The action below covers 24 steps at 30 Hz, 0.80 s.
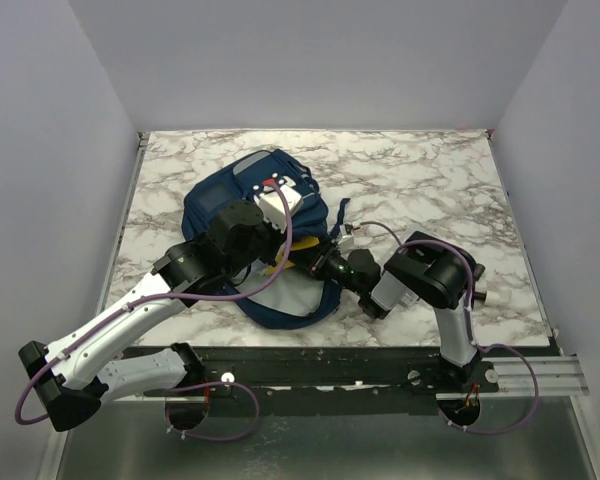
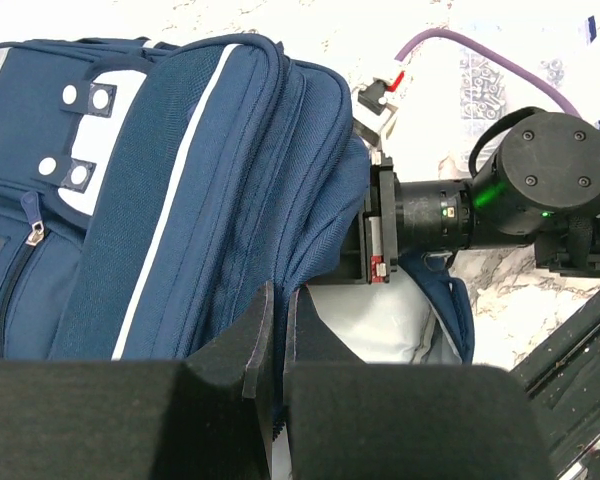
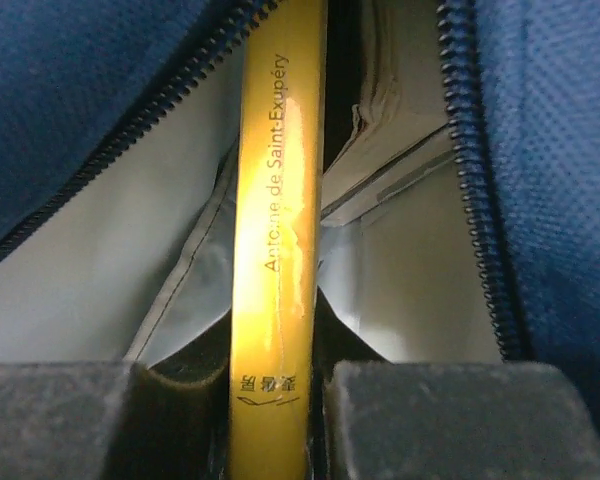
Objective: Pack the student bag
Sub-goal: Place the book in the student bag.
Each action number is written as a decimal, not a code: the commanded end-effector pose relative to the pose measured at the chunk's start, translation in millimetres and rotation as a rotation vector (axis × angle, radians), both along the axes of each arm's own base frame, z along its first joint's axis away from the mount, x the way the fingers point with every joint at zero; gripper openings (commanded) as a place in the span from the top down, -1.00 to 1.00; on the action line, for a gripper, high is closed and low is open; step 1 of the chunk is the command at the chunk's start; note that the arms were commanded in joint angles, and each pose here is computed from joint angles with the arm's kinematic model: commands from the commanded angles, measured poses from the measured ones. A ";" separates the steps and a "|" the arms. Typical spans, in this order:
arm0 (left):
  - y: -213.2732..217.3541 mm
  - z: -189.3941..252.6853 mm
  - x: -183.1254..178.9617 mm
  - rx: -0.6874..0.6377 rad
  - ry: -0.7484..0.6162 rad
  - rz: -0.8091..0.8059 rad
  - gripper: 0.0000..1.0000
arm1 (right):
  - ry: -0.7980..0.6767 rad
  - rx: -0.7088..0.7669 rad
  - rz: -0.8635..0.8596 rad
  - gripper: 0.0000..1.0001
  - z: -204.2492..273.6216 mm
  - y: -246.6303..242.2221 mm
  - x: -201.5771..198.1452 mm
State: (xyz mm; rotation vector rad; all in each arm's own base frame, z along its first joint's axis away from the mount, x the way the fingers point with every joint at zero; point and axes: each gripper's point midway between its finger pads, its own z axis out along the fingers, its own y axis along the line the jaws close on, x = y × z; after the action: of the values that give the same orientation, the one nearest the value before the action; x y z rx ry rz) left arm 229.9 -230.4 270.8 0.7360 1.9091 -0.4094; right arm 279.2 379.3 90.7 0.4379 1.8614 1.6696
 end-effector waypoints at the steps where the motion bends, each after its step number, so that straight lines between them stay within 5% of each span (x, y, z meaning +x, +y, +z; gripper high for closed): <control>1: -13.7 38.9 7.2 -0.127 -0.104 -0.012 1.00 | -0.096 0.023 0.061 0.99 21.3 16.7 -3.1; 6: -14.3 40.0 6.0 -0.140 -0.105 -0.015 1.00 | -0.111 0.060 0.033 0.99 32.9 48.9 28.8; 8: -14.1 38.1 7.8 -0.133 -0.106 -0.009 1.00 | -0.101 0.063 0.014 0.38 28.0 58.8 44.1; 9: -14.7 36.6 8.3 -0.129 -0.103 -0.010 1.00 | -0.084 0.050 -0.002 0.28 22.5 58.2 47.3; 24: -11.8 38.1 7.6 -0.122 -0.108 -0.007 1.00 | 0.076 -0.133 -0.001 -0.34 -8.7 16.4 10.6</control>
State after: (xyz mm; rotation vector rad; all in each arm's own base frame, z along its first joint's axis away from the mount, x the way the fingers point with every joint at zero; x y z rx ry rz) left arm 232.7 -233.5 269.3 0.7308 1.9006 -0.4125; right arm 296.5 400.9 84.3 0.4525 1.9738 1.5696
